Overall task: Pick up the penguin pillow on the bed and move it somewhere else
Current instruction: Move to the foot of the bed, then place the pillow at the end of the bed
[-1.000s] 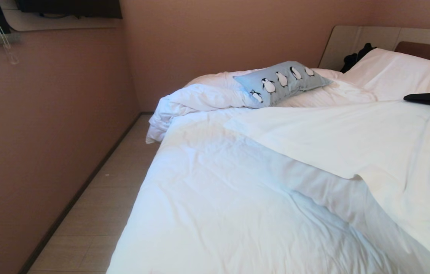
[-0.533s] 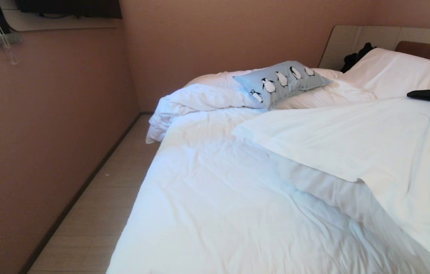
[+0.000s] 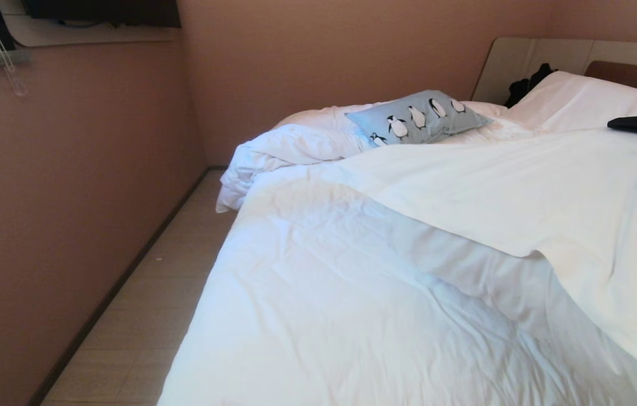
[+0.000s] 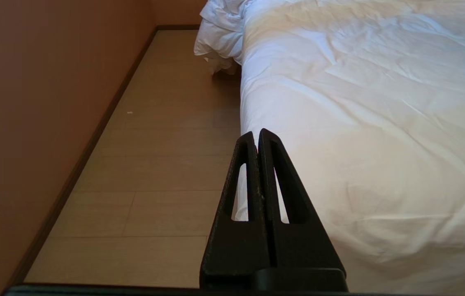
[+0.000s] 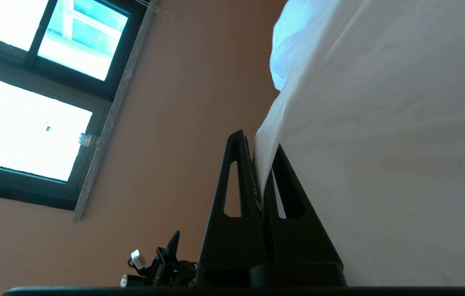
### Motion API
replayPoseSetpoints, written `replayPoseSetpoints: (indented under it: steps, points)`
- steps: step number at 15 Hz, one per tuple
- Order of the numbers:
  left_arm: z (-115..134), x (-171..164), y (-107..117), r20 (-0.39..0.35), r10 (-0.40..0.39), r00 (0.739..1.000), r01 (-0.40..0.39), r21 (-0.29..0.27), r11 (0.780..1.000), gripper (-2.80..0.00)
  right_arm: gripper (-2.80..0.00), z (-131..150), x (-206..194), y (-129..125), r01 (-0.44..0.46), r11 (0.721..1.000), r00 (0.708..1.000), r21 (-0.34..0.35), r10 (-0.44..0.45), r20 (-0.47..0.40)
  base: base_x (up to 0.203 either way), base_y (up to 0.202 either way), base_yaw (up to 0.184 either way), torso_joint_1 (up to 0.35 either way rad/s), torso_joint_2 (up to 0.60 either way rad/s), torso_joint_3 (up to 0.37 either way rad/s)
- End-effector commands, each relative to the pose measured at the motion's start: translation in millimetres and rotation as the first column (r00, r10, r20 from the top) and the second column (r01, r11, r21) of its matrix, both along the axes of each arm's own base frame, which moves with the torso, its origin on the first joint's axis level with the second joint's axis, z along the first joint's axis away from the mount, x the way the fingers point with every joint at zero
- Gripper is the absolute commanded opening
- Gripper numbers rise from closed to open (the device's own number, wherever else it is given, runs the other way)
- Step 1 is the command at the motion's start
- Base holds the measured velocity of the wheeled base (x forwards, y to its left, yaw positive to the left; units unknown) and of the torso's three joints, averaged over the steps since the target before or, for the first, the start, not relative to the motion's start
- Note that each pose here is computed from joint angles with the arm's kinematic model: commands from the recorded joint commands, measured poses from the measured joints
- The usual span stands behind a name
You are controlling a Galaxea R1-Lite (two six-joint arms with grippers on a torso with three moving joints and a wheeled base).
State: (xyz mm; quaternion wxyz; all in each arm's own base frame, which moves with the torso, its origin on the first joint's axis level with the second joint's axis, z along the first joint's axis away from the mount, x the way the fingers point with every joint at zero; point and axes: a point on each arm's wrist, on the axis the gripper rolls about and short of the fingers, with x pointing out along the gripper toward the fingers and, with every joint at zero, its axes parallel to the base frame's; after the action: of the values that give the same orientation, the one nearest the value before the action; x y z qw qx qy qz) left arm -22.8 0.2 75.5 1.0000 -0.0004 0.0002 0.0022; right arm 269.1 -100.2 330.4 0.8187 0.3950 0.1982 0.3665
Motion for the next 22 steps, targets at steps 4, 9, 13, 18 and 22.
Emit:
replayPoseSetpoints:
  steps: [4, 9, 13, 18, 22]
  points:
    - [0.0, 0.0, 0.0, 0.000, 0.000, 1.000, 0.000, -0.001, 1.000, -2.80, -2.80, 10.7, 25.8, 31.5, -0.057, 0.998, 0.994, -0.036, 0.060, 0.090, 0.000, 0.000, 0.000, 0.000, 0.00, 0.000]
    - [0.0, 0.0, 0.0, 0.000, 0.000, 1.000, 0.000, -0.001, 1.000, -2.80, -2.80, 3.9, 65.7, 53.7, -0.081, 0.996, 0.977, -0.023, 0.084, 0.198, 0.000, 0.000, 0.000, 0.000, 0.00, 0.000]
    - [0.0, 0.1, 0.0, -0.001, 0.000, 1.000, 0.000, -0.001, 1.000, -2.80, -2.80, 8.5, 78.5, 52.2, -0.094, 0.995, 0.962, 0.023, 0.085, 0.258, 0.000, 0.000, 0.000, 0.000, 0.00, 0.000]
    - [0.0, 0.0, 0.0, 0.000, 0.000, 1.000, 0.000, -0.001, 1.000, -2.80, -2.80, -1.6, 92.9, 66.4, -0.122, 0.991, 0.960, 0.047, 0.106, 0.258, 0.000, 0.000, 0.000, 0.000, 0.00, 0.000]
    - [0.0, 0.0, 0.0, 0.000, 0.000, 1.000, 0.000, -0.001, 1.000, -2.80, -2.80, -70.5, 139.8, 112.8, -0.226, 0.974, 0.950, -0.021, 0.225, 0.218, 0.000, 0.000, 0.000, 0.000, 0.00, 0.000]
